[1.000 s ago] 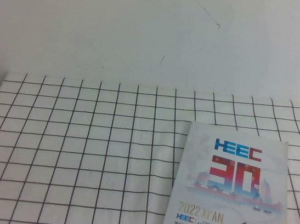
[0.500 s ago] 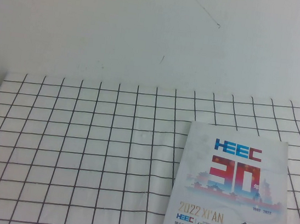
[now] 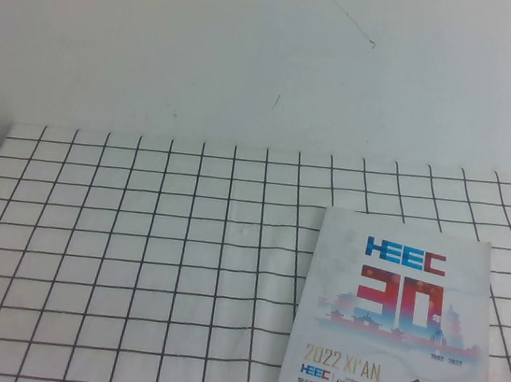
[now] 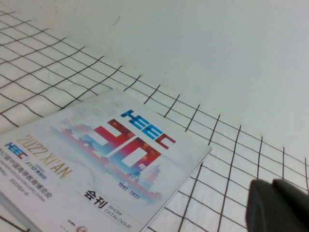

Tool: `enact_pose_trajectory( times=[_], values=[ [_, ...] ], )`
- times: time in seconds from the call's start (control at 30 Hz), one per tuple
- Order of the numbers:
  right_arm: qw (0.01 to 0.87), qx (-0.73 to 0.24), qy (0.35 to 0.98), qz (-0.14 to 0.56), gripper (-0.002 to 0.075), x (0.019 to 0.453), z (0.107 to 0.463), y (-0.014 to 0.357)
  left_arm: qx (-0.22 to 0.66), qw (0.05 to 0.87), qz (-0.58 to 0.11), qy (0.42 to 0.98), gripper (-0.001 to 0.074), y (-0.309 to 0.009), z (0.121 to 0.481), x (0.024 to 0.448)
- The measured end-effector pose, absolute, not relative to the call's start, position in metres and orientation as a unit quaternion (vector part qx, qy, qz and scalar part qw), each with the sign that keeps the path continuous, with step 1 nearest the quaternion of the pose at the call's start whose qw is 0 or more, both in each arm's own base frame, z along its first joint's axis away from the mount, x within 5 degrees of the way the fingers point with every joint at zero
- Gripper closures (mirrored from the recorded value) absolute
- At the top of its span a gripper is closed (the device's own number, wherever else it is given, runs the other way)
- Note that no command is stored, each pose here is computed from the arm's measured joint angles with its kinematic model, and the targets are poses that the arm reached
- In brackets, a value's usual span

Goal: Close book
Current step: 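Close the open booklet and leave it lying on the table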

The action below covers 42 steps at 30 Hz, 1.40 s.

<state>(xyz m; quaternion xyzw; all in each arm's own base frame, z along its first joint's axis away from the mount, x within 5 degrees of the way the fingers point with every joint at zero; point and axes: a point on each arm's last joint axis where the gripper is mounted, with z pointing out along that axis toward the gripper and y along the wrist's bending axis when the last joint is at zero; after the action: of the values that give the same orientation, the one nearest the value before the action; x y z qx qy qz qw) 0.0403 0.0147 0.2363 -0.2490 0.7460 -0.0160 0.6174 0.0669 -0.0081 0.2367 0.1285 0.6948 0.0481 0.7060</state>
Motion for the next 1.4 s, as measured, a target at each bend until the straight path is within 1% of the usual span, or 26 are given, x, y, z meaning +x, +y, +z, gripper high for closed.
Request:
enact_pose_trajectory(
  times=[0.17, 0.3, 0.33, 0.43, 0.77, 1.4],
  values=[
    [0.617, -0.249, 0.746, -0.016, 0.0729, 0.040, 0.236, 0.015, 0.110, 0.689, 0.055, 0.714, 0.0737, -0.005, 0.215, 0.061],
    [0.617, -0.250, 0.746, -0.016, 0.0729, 0.040, 0.236, 0.015, 0.078, 0.680, 0.038, 0.728, 0.0737, -0.003, 0.197, 0.057],
    [0.617, -0.249, 0.747, -0.016, 0.0729, 0.040, 0.236, 0.015, 0.052, 0.647, 0.009, 0.761, 0.0737, -0.004, 0.185, 0.055],
    [0.617, -0.249, 0.747, -0.016, 0.0729, 0.040, 0.236, 0.015, 0.026, 0.607, -0.017, 0.794, 0.0737, -0.004, 0.176, 0.053],
    [0.616, -0.250, 0.747, -0.016, 0.0729, 0.040, 0.236, 0.015, -0.017, 0.603, -0.047, 0.796, 0.0737, -0.004, 0.176, 0.053],
    [0.616, -0.250, 0.747, -0.016, 0.0729, 0.040, 0.236, 0.015, -0.021, 0.602, -0.049, 0.797, 0.0737, -0.004, 0.176, 0.053]
  ],
)
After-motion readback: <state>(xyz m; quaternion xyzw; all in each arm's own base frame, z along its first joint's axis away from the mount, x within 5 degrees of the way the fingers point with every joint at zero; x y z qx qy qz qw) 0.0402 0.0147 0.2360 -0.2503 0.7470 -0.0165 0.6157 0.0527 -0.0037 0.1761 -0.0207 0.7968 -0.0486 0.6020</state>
